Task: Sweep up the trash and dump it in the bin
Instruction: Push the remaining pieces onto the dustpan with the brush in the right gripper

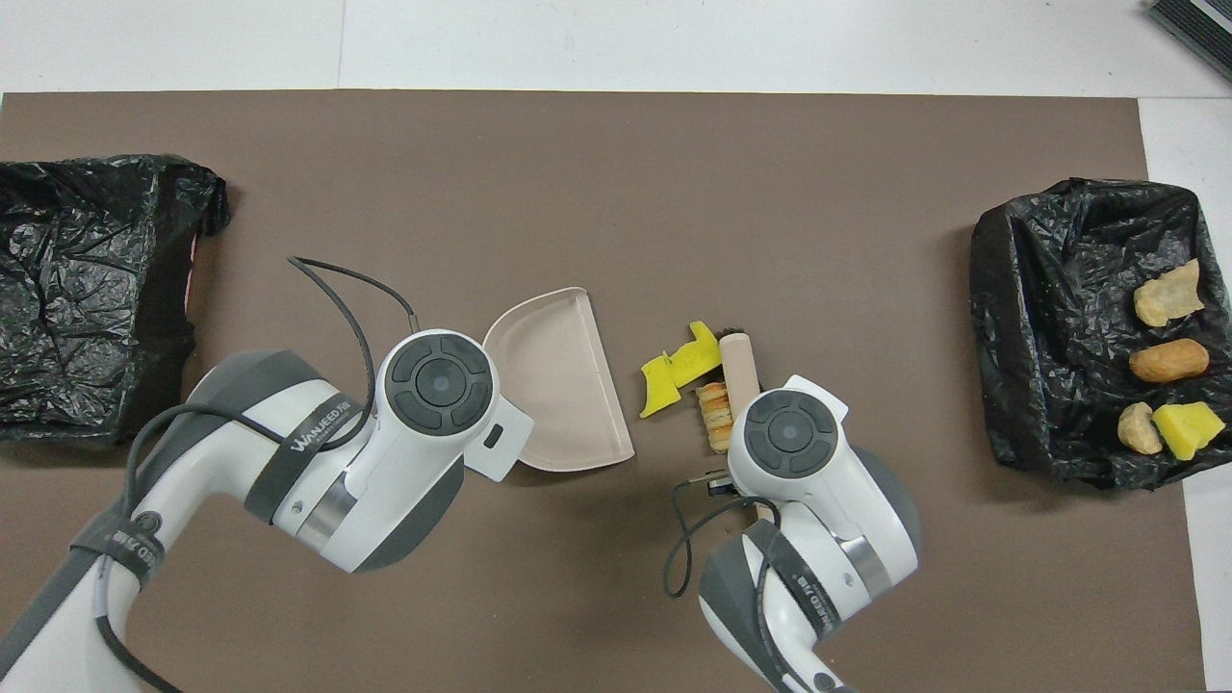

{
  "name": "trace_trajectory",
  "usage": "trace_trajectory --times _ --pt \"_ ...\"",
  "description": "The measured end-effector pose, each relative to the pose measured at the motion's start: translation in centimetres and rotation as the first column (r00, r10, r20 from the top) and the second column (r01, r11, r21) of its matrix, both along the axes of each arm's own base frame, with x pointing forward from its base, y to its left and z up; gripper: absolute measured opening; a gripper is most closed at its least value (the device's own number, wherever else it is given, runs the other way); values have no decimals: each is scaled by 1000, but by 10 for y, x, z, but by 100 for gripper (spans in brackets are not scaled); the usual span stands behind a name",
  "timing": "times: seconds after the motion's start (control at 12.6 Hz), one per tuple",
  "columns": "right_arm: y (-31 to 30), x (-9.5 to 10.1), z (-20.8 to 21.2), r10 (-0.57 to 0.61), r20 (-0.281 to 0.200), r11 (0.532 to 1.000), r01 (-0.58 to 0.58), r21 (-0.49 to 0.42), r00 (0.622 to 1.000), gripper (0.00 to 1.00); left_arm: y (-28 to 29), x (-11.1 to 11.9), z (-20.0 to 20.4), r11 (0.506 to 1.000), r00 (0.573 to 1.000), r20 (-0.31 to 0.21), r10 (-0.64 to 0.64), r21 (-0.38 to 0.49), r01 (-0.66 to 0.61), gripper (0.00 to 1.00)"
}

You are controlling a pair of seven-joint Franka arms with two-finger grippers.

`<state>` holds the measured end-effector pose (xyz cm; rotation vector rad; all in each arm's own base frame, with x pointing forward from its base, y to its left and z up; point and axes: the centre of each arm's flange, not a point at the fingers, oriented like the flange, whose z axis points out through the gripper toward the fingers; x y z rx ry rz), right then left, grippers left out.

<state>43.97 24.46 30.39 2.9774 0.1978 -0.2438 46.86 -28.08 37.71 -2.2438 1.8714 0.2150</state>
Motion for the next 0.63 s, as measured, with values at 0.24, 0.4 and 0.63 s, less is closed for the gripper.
trace_trajectory --times 0.24,0.4,0.63 --pt "58 -18 -2 -25 -1 999 25 30 1000 26 -2 -12 -11 1000 1000 9 -23 -14 23 33" --pt "96 -27 5 -46 -20 994 47 95 999 26 -1 -15 -14 1000 1000 10 -26 -12 27 33" --pt "130 -27 20 -83 -43 980 90 180 996 26 0 -16 -15 1000 1000 8 -26 -11 27 33"
